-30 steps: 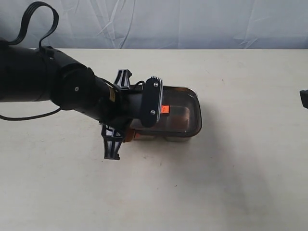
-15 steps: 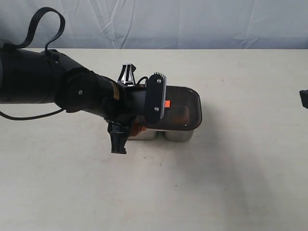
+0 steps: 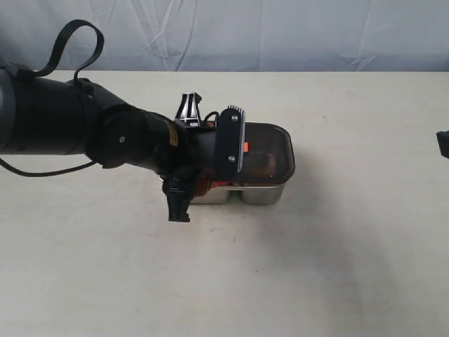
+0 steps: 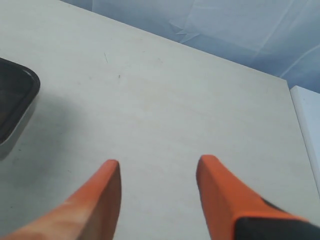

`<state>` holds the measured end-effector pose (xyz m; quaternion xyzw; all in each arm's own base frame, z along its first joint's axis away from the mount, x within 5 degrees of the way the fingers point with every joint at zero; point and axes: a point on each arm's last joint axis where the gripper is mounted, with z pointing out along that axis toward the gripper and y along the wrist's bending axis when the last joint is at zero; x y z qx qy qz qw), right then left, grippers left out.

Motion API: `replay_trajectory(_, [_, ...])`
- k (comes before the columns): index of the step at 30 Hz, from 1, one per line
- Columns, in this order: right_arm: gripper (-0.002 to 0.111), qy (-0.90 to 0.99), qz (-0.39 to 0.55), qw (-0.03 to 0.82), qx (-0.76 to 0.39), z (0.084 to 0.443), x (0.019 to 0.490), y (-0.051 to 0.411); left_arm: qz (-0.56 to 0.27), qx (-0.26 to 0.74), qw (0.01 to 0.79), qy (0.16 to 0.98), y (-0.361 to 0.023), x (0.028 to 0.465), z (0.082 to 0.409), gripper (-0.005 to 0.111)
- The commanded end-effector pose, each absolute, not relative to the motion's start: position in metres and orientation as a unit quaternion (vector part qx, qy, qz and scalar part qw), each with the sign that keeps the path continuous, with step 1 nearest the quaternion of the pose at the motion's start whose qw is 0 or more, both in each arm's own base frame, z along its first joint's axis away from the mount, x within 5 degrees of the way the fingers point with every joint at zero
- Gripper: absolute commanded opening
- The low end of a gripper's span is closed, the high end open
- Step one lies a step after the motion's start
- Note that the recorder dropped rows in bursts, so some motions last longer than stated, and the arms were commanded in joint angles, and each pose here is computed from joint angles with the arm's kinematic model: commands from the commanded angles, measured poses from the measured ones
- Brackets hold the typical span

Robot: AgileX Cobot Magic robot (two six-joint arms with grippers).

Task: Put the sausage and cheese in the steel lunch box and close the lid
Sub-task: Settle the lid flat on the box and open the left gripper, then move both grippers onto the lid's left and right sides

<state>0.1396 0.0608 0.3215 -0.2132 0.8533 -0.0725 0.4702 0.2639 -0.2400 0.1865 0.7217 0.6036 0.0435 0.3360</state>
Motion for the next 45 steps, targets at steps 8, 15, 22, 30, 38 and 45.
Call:
replay_trajectory(8, [0.047,0.852,-0.076,0.473,-0.212,0.321,0.139,0.059,0.037,0.722,0.323,0.610,-0.240,0.261,0.185,0.053])
replay_trajectory(15, [0.047,0.852,-0.076,0.473,-0.212,0.321,0.139,0.059,0.021,0.710,0.324,0.625,-0.235,0.254,0.203,0.053])
replay_trajectory(22, [0.041,0.851,-0.071,0.475,-0.213,0.321,0.140,0.060,-0.013,0.668,0.342,0.661,-0.226,0.241,0.235,0.047])
replay_trajectory(30, [-0.001,0.829,0.009,0.503,-0.245,0.314,0.149,0.085,-0.070,0.459,0.398,0.791,-0.195,0.259,0.264,0.000])
replay_trajectory(38, [-0.001,0.833,0.087,0.473,-0.273,0.281,0.182,0.133,-0.101,0.234,0.408,0.877,-0.136,0.300,0.265,0.000])
replay_trajectory(45, [-0.001,0.853,0.096,0.429,-0.282,0.253,0.224,0.173,-0.114,0.217,0.378,0.893,-0.137,0.310,0.249,0.000])
